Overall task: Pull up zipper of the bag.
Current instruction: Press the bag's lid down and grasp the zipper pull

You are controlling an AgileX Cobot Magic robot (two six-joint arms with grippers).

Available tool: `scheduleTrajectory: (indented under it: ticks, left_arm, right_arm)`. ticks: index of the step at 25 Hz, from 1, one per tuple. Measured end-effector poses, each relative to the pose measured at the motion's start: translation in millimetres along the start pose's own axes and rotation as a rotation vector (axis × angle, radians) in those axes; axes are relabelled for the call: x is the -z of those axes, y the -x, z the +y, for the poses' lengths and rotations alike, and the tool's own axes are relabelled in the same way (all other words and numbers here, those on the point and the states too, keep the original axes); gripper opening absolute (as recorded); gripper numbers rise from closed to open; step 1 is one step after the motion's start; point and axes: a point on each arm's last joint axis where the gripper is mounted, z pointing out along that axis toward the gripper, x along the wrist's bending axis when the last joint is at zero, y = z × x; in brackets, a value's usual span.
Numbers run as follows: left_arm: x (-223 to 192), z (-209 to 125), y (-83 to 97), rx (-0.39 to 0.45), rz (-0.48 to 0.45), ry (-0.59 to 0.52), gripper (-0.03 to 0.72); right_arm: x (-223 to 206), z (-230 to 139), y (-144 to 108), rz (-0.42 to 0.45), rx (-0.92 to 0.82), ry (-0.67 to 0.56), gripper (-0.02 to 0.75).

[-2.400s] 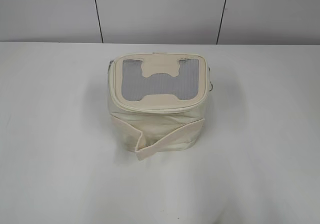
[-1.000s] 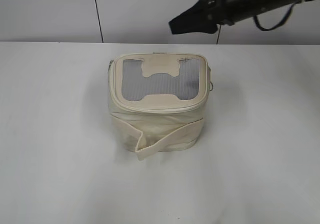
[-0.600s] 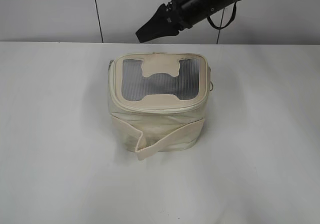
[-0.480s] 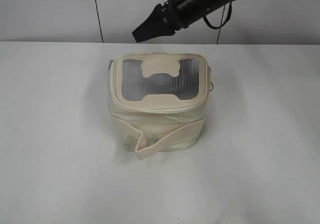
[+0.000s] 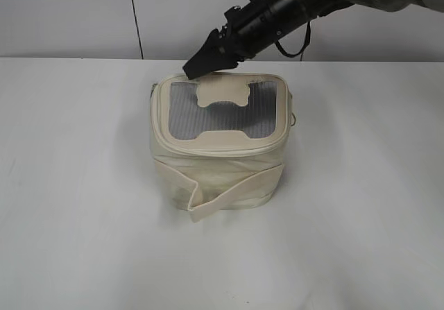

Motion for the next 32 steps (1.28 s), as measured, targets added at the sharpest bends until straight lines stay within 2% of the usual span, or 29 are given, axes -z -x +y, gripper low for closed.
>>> scheduleTrajectory:
  ticks: [6,8,12,16,19,20,22,25,27,28,30,32]
  left_arm:
    - [0.0,0.0,0.0,0.0,0.0,0.0,0.237]
    - [0.0,0.0,0.0,0.0,0.0,0.0,0.237]
    - [0.0,0.0,0.0,0.0,0.0,0.0,0.237]
    - [0.0,7.6,0.4,0.002,-0.004,0.029,0.237]
    - [-13.9,36.3,2.1,-0.044,-0.024,0.115,0.249]
    - [-21.7,47.0,3.8,-0.058,-0.044,0.15,0.258]
    - [-49.3,65.4,7.7,-0.058,-0.098,0.139,0.283]
    - [-104.9,78.7,15.3,-0.046,-0.209,0.024,0.306]
    - [-145.5,81.0,19.6,-0.08,-0.28,-0.054,0.31]
    - [-171.3,79.5,22.1,-0.064,-0.323,-0.118,0.311]
    - [-210.1,78.6,28.0,-0.102,-0.427,-0.19,0.312]
    - [-243.6,81.5,33.0,-0.093,-0.563,-0.233,0.312]
  right_arm:
    - [-11.8,-11.6,9.5,0.002,-0.032,-0.013,0.399]
    - [-12.2,-11.7,9.5,0.006,-0.035,-0.012,0.328]
    - [-12.5,-12.0,7.8,0.021,-0.037,-0.016,0.069]
    - [-12.9,-12.5,7.8,0.023,-0.038,-0.019,0.05]
    - [-12.9,-12.5,7.8,0.023,-0.038,-0.019,0.05]
    - [-12.9,-12.5,7.8,0.023,-0.039,-0.019,0.05]
    - [-12.9,-12.5,7.8,0.023,-0.042,-0.019,0.05]
    - [-12.9,-12.5,7.8,0.023,-0.042,-0.019,0.049]
    - [-12.9,-12.6,7.7,0.024,-0.042,-0.02,0.049]
    - [-12.9,-12.6,7.7,0.025,-0.042,-0.02,0.049]
    - [-12.8,-12.6,7.5,0.027,-0.043,-0.02,0.049]
    - [-12.8,-12.7,7.4,0.028,-0.043,-0.021,0.049]
